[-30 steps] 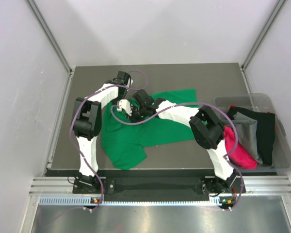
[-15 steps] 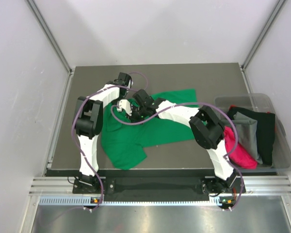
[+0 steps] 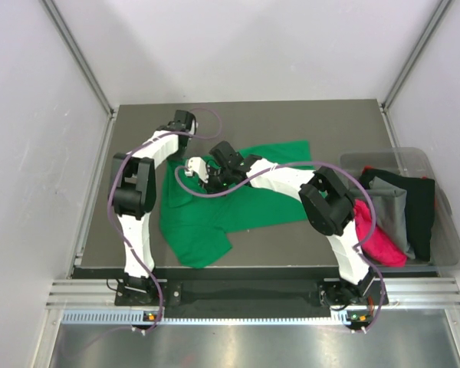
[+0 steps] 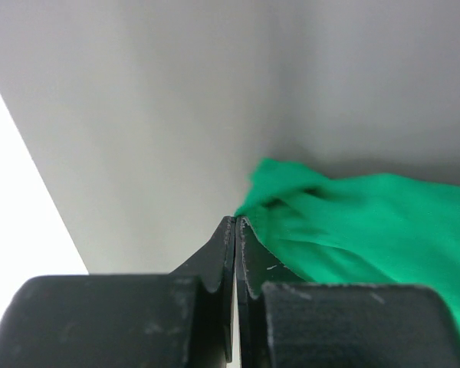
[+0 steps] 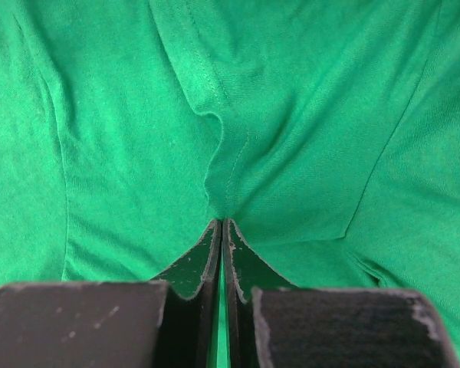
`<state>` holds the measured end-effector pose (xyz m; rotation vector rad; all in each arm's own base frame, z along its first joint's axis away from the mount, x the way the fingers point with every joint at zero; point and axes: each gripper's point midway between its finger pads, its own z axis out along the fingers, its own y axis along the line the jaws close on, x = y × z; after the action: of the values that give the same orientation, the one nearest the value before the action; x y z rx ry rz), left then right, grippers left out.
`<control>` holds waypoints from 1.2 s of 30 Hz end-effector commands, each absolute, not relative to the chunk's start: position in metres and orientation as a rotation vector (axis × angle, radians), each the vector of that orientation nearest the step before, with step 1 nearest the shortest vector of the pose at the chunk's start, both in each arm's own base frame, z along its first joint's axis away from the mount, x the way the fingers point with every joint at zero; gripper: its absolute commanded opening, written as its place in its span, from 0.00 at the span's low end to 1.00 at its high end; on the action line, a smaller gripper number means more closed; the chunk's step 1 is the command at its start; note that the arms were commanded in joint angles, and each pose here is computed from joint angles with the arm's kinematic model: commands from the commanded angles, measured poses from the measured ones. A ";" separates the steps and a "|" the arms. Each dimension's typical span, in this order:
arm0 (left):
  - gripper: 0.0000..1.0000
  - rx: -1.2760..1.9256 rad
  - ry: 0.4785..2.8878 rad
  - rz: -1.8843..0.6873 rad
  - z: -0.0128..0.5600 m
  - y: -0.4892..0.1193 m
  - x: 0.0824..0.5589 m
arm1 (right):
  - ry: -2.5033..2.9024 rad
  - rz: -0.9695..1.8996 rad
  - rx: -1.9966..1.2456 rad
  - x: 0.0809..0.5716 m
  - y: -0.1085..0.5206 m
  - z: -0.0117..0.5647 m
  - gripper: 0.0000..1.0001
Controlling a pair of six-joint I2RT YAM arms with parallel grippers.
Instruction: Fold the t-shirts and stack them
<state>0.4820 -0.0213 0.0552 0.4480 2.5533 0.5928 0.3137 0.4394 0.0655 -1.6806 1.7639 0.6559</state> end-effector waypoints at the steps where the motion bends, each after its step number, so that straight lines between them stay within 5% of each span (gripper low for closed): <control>1: 0.00 0.321 2.446 0.598 0.095 -0.003 0.499 | 1.749 0.698 -1.673 0.311 0.443 0.065 0.00; 13: 0.00 0.092 2.555 0.114 0.072 0.011 0.498 | 1.760 0.700 -1.679 0.309 0.441 0.060 0.00; 23: 0.28 0.292 2.383 0.212 0.124 -0.005 0.506 | 1.756 0.704 -1.684 0.307 0.443 0.059 0.00; 36: 0.27 0.577 2.427 0.416 0.097 -0.043 0.517 | 1.758 0.710 -1.693 0.304 0.445 0.055 0.00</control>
<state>0.5105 -0.0517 0.0953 0.5419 2.4282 0.3122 0.3073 0.4339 0.0535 -1.6960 1.7897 0.6620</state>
